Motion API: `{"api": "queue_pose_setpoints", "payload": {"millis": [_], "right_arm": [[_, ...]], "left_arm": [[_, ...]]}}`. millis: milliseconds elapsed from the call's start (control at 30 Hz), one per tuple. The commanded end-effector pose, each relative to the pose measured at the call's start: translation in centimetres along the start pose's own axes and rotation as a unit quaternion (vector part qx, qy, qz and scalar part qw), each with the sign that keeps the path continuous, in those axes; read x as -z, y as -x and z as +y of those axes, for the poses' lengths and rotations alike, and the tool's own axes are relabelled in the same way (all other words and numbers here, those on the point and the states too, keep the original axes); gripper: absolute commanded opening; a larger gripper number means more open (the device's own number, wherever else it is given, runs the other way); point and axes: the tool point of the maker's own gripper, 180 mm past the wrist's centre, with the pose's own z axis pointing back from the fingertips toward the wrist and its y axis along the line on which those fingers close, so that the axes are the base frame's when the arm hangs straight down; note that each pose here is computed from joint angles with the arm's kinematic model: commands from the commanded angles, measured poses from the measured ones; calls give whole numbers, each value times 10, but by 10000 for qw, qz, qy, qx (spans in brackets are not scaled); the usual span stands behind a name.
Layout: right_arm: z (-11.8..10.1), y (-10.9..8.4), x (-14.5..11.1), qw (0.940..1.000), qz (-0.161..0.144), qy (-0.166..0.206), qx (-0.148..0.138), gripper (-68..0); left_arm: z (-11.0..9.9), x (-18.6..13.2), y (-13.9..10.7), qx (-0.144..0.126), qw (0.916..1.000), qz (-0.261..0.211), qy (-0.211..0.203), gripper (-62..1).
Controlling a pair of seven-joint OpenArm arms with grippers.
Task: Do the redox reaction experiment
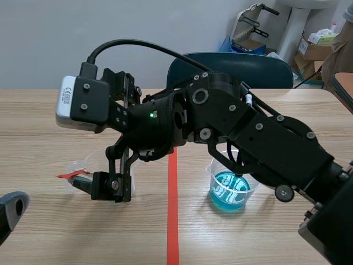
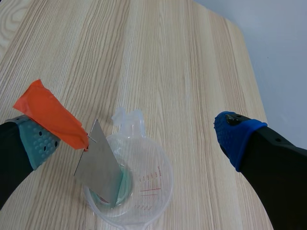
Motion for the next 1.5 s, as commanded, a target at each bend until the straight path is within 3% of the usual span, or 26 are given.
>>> {"api": "queue_pose_setpoints", "payload": {"millis": [0,1100,1467], "right_arm": [[-7,-13,0,9998,-172,36,-105,4],[4,-6,2,9999,-97,-16,52,4],[50,21,-13,9976,55,-275,627,4]], "left_arm": [[-2,2,-11,24,9998,-197,27,14],[-2,2,-11,24,9998,-199,27,14],[-2,2,-11,24,9998,-199,27,14]]}}
